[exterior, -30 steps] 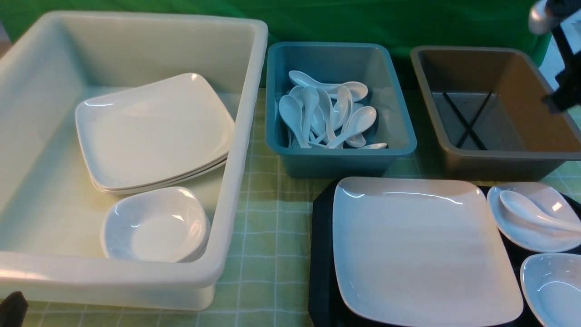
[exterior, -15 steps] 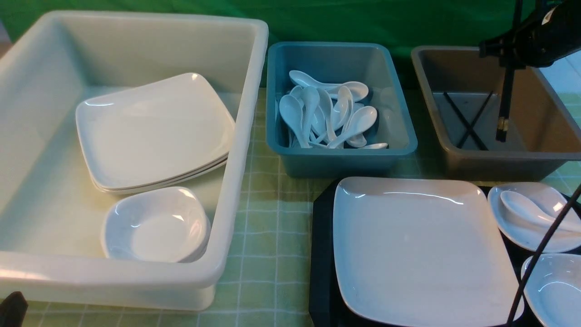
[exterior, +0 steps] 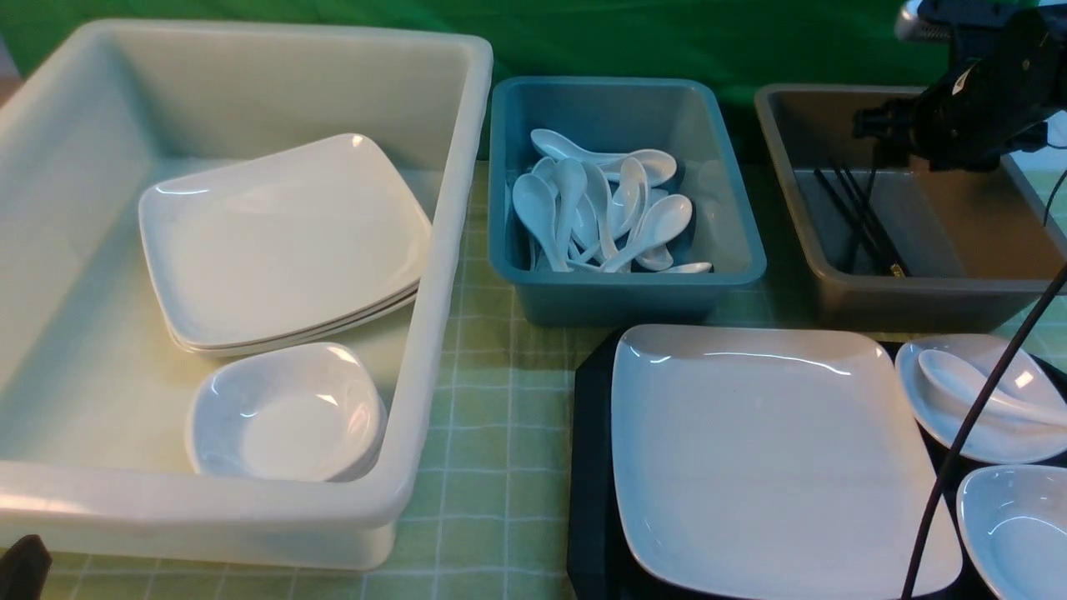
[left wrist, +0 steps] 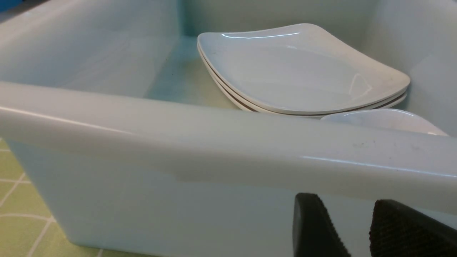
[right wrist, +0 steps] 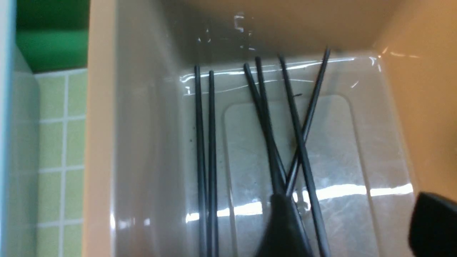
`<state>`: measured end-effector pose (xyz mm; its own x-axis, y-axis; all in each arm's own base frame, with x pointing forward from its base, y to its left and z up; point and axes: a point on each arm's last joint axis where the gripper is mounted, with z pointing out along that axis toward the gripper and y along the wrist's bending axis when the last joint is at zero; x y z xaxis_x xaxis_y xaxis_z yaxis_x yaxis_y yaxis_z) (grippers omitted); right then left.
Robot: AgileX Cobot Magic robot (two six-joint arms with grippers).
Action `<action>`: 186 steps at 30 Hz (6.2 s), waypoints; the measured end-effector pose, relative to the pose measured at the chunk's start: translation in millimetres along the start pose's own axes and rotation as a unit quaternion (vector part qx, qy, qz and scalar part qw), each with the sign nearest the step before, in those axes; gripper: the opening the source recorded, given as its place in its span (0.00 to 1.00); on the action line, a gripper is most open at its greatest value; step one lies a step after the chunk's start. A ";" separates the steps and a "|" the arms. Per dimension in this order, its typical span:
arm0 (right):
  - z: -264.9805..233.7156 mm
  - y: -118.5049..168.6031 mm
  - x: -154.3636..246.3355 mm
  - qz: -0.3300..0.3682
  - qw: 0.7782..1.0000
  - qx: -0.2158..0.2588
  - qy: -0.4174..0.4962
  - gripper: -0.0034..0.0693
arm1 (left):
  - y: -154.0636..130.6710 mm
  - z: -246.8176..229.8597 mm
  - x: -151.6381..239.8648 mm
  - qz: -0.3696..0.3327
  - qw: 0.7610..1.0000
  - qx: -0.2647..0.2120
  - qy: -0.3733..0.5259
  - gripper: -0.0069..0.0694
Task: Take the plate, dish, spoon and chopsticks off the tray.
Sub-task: Use the right arm to put the chopsticks into the small storage box on the right, then use the right arm to grab a soup spoon from the plate, then use the right arm to put the soup spoon into the small storage box in the middle, then use the right arm to grab a small plate from the dinner plate
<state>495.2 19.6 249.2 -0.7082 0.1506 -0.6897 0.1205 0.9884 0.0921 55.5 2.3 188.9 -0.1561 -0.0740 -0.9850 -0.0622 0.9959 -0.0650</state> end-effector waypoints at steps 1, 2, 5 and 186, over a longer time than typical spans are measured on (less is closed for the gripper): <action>-7.2 0.1 -3.0 -0.007 1.000 0.001 0.001 0.69 | 0.0 0.0 0.0 0.000 1.000 0.000 0.000 0.38; -16.9 0.2 -7.0 -0.015 1.000 0.002 0.000 0.69 | 0.0 0.0 0.0 0.000 1.000 0.000 0.000 0.38; -51.9 -0.1 -19.2 -0.062 0.998 0.006 0.007 0.59 | 0.0 0.0 0.0 0.000 1.000 0.000 0.000 0.38; -318.1 -34.8 283.7 -0.153 0.968 -0.141 0.139 0.15 | -3.4 -0.5 -8.9 -0.180 0.982 0.027 -0.045 0.38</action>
<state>68.8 33.7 278.7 -0.8454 -0.1891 -0.4996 -0.2908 0.9474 0.1335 56.7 -0.4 198.0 -0.0460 -0.4197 -0.9065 -0.0441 0.9074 -0.4179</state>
